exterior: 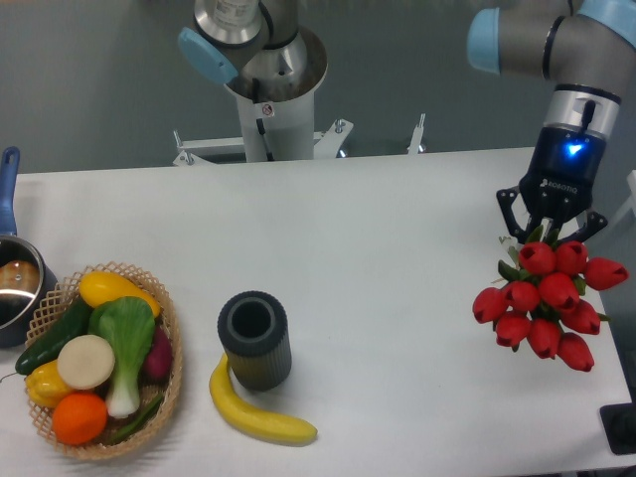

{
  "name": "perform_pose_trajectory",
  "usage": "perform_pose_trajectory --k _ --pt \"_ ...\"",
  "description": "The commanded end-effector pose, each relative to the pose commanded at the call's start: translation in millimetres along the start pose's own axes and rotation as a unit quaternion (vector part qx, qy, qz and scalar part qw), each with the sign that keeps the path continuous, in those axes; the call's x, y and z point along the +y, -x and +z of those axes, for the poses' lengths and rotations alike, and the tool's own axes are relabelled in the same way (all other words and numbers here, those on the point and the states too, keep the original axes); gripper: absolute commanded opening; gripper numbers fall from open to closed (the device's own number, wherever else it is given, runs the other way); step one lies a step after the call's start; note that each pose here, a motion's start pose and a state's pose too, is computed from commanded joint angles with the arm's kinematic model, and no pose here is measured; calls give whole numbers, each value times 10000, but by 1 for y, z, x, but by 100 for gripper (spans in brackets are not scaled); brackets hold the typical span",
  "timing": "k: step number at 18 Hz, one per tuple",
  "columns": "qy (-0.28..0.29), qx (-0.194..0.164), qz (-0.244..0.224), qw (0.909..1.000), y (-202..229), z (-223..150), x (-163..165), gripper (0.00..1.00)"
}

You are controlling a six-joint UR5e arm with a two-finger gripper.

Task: Insert the flowers into the vase
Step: 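Lift the held red tulip bunch with the gripper, then carry the tulip bunch over the black vase opening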

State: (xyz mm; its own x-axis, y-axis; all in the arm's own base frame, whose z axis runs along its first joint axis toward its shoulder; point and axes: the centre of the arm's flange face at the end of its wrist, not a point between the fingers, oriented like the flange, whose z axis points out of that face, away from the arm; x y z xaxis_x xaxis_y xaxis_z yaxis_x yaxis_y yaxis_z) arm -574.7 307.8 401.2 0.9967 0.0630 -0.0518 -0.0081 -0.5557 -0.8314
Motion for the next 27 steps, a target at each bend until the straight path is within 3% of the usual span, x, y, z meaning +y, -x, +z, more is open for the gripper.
perform_pose_trajectory --k 7,14,17,22,27 --pt "-32 59 33 10000 -3 5 -1 7" --pt "-712 514 104 9961 -27 22 -26 7" --pt "-1184 805 233 9894 -45 28 -51 7" --pt "-1304 1221 412 9831 -80 61 -76 7" --pt "-2034 1826 521 9605 -115 82 -96 7"
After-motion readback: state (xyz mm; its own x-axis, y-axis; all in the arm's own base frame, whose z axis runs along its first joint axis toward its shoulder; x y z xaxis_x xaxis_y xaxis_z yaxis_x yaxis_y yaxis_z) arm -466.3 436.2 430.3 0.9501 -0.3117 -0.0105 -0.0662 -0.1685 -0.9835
